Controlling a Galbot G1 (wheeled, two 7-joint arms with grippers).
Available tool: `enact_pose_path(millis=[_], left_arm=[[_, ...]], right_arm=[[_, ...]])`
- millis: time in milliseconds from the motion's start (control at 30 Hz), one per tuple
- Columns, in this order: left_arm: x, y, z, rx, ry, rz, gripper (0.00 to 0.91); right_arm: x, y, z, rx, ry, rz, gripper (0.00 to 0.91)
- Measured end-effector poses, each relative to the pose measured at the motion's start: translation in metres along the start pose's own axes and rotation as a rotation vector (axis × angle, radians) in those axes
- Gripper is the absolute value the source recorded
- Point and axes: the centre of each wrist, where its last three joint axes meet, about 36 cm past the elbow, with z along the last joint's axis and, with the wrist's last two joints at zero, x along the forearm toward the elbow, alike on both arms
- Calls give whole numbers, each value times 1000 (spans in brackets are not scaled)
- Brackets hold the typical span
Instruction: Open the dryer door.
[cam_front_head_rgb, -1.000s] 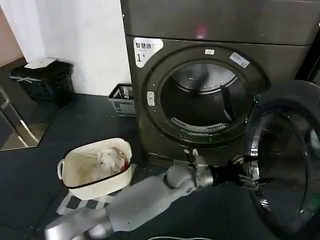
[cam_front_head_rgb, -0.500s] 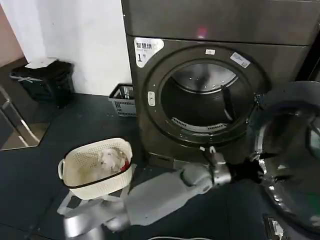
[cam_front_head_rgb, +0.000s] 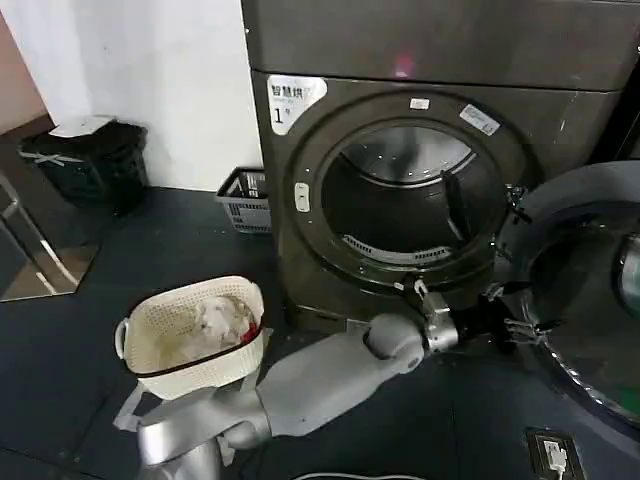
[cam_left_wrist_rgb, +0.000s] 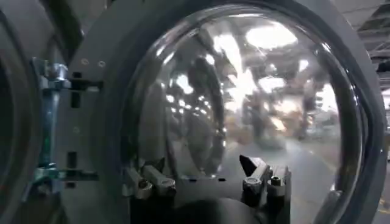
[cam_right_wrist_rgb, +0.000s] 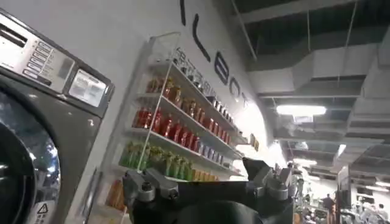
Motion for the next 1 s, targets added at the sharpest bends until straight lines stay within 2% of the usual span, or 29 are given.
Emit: enact_pose_path(millis=[300,600,733,1000], left_arm=[[-2,-4,-3,-6,-40,-9,907],[-7,-33,-4,-78,-215,-1,907],[-11,-47,-14,-71,-284,-10,907],[57,-23,-17,-71,-224,-77,907]], right_arm=[[-2,1,1,-3,-1,-5,907],[-5,8,-2,-2,-12,-18,907],[-5,12,-4,12,-16,-27,907],[-7,9,-15,18,-48,-20,907]])
